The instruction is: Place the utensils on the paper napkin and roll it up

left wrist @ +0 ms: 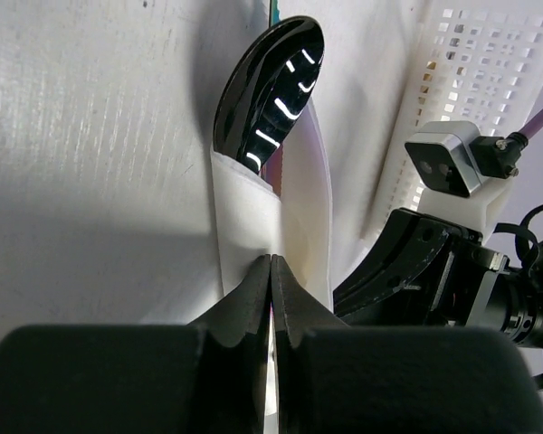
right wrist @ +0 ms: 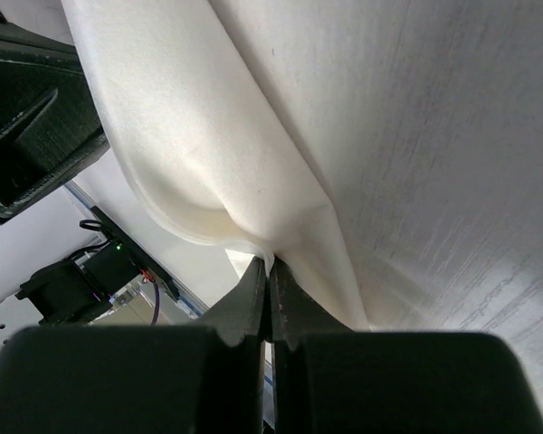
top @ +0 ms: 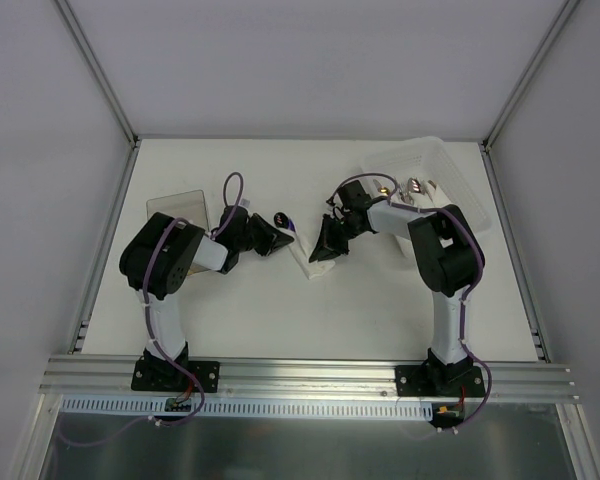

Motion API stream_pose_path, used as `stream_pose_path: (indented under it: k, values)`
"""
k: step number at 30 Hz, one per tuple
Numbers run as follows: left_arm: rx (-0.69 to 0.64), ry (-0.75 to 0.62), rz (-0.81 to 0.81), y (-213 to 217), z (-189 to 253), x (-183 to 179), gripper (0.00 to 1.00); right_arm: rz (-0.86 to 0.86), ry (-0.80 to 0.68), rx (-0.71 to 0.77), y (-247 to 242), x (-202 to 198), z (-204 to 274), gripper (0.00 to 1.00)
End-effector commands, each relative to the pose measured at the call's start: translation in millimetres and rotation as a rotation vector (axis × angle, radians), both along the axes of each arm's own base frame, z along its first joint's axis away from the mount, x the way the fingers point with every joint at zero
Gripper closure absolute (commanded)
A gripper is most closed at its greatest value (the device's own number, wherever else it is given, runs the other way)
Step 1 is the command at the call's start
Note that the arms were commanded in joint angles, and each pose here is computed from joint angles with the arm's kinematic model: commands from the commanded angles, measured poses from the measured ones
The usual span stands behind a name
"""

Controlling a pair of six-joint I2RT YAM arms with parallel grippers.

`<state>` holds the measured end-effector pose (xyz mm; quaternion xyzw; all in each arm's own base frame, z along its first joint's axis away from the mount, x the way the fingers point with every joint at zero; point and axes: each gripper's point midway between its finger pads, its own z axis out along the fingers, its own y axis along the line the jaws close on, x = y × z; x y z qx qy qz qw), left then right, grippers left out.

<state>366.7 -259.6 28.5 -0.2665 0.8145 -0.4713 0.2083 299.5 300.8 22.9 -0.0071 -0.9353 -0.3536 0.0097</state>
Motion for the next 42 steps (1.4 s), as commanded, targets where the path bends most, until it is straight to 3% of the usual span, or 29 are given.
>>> stream_pose_path:
  k: [1, 11, 26, 33, 42]
  values:
    - [-0.047, -0.039, 0.008, -7, 5, 7, 1.0, -0.013, 0.028, -0.231, -42, -8, -47, 1.0]
    - [-0.064, -0.107, -0.004, -11, 27, 14, 1.0, -0.007, 0.039, -0.234, -43, -9, -48, 1.0]
    - [0.007, 0.078, 0.047, -1, -27, 7, 1.0, 0.018, 0.038, -0.225, -42, -10, -46, 1.0]
    - [0.077, 0.175, 0.077, 11, -48, -6, 1.0, 0.05, -0.048, -0.153, -26, 8, -11, 1.0]
    - [0.169, 0.199, 0.092, 23, -51, -11, 1.0, 0.083, -0.128, -0.1, -2, 22, 31, 1.0]
